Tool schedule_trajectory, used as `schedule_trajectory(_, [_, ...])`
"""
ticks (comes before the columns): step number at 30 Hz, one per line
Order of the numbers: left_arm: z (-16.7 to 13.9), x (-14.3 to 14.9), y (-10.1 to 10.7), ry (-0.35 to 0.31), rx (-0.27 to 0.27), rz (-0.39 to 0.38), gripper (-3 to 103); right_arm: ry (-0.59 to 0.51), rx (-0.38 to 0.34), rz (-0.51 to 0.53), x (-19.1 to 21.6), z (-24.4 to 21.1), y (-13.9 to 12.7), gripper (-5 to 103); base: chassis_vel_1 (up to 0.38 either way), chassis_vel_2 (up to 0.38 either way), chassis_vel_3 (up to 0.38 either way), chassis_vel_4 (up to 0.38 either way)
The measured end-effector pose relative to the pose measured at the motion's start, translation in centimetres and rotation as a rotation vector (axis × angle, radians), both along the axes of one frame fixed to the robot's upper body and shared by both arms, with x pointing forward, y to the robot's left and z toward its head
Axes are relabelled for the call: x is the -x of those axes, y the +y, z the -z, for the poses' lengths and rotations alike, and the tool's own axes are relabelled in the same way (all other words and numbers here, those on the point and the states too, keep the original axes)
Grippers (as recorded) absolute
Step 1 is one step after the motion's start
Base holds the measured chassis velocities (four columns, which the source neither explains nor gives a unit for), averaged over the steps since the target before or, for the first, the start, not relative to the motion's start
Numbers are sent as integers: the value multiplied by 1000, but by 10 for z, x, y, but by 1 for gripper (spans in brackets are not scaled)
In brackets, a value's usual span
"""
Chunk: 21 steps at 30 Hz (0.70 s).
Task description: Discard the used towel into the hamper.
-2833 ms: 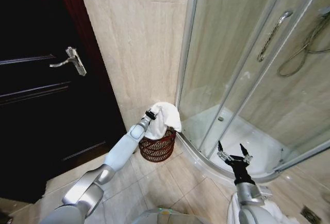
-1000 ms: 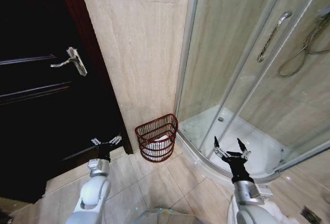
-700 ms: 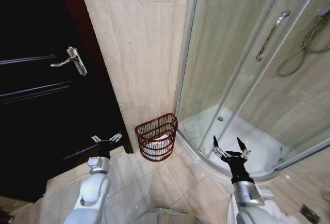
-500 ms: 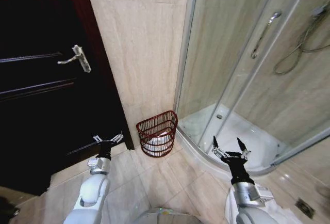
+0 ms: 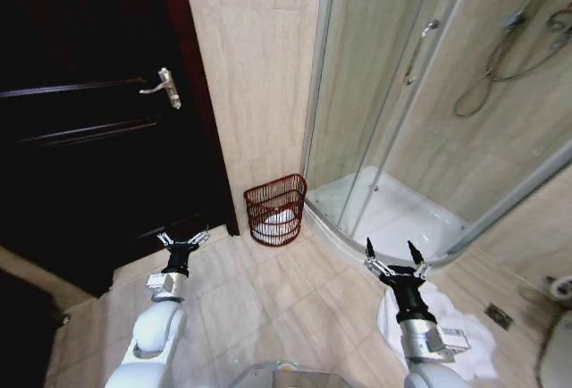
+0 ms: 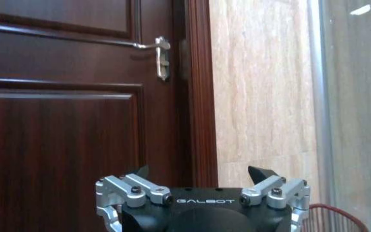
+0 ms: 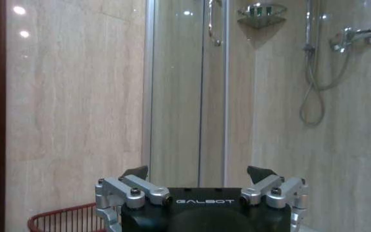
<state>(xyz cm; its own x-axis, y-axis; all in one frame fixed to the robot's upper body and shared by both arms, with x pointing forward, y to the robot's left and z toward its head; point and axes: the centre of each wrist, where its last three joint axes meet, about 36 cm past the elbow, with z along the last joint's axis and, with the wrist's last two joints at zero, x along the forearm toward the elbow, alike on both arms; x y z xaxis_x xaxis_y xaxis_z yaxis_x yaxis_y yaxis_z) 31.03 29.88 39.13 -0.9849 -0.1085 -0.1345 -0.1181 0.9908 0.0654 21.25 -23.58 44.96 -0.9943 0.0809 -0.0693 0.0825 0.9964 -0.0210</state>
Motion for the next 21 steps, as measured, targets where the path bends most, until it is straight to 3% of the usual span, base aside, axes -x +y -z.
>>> schedule_trajectory(7, [0,-7,-6,-1,1,21,100,6,-5,23,0,3,-1,100,75,-49,-74,81])
schedule_trajectory(15, [-1,-13,-9,0,2,32,100,47,41,18,4,-2,-7,100,-58,42,64,-47])
schedule_trajectory(21, [0,-11,-9,7,1,32,100,44,37,21,3,-2,-6,100,-39,-78,43,95])
